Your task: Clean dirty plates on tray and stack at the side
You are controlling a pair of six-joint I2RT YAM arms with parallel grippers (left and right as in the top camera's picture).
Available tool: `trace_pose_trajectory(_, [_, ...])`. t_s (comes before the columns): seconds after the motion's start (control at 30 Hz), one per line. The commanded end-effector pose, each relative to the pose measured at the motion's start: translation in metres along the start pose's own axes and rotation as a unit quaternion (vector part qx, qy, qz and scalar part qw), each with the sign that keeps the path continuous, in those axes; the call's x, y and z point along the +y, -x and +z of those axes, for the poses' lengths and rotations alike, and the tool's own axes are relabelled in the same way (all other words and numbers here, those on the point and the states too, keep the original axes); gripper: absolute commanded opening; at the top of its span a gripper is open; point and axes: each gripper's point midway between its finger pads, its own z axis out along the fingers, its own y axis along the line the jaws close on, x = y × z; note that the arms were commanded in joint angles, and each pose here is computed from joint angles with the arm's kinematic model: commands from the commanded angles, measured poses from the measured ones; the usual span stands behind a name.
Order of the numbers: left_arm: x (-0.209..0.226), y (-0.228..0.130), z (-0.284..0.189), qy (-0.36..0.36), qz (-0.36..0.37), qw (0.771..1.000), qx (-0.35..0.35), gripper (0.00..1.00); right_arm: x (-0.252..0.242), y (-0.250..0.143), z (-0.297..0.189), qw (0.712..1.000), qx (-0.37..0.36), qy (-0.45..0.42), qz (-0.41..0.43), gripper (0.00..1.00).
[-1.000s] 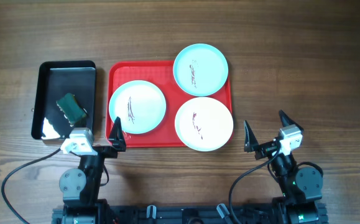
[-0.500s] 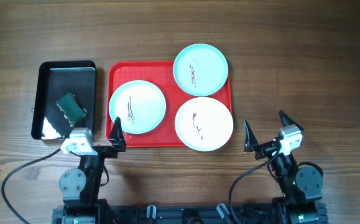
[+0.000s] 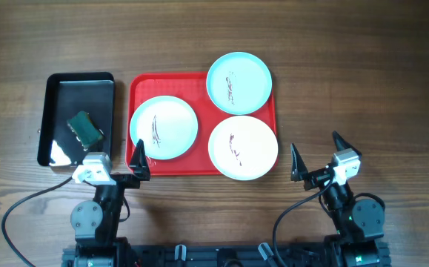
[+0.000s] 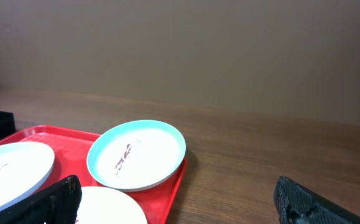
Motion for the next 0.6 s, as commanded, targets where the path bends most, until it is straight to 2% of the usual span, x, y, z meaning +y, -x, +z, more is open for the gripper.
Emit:
trace_pose_trajectory(0.0, [-0.0097,-0.0027,-0.0005,-0.027,-0.008,1.000,0.006,1.00,0.0030,0.0027,-0.0006,1.000,-0.006,0.007,0.003,1.00])
trace_pose_trajectory(0.57, [-0.0107,0.0047,-0.0031,-0.023,-0.009,1.000,0.010,1.00,0.0090,0.0084,-0.0013,1.000,-0.011,0.024,0.002,1.00])
